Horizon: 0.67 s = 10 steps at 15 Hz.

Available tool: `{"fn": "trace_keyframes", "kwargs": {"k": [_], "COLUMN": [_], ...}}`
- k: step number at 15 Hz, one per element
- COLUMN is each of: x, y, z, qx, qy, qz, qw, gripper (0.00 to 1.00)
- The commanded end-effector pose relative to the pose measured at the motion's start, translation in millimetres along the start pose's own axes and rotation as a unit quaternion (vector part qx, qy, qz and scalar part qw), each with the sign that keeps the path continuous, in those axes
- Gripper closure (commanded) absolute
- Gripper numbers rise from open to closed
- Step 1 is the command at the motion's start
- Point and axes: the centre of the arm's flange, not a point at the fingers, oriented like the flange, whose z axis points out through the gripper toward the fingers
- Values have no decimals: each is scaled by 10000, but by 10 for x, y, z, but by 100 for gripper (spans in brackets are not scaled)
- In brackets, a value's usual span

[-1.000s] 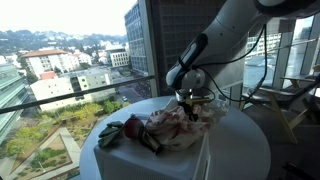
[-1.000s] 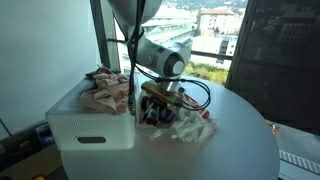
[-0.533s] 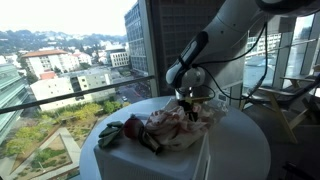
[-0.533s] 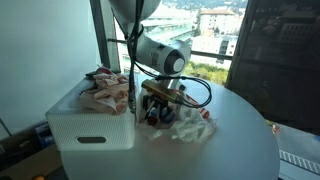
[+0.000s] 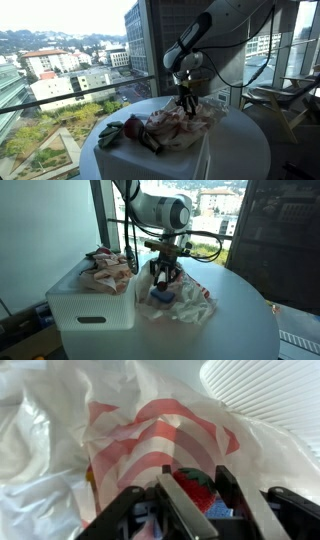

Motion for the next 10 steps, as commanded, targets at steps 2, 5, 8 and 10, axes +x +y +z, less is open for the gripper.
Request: {"fn": "trace_keyframes", "kwargs": {"k": [2, 5, 8, 10], "x": [-48, -128, -233, -300], "y": [-258, -636, -1116, -1455], "z": [-796, -1166, -1365, -1415], "qx": [-280, -210, -334, -369], "qy": [157, 209, 290, 344], "qz": [70, -317, -718, -1079], "qw": [9995, 9991, 9964, 9929], "gripper": [77, 77, 77, 77]}}
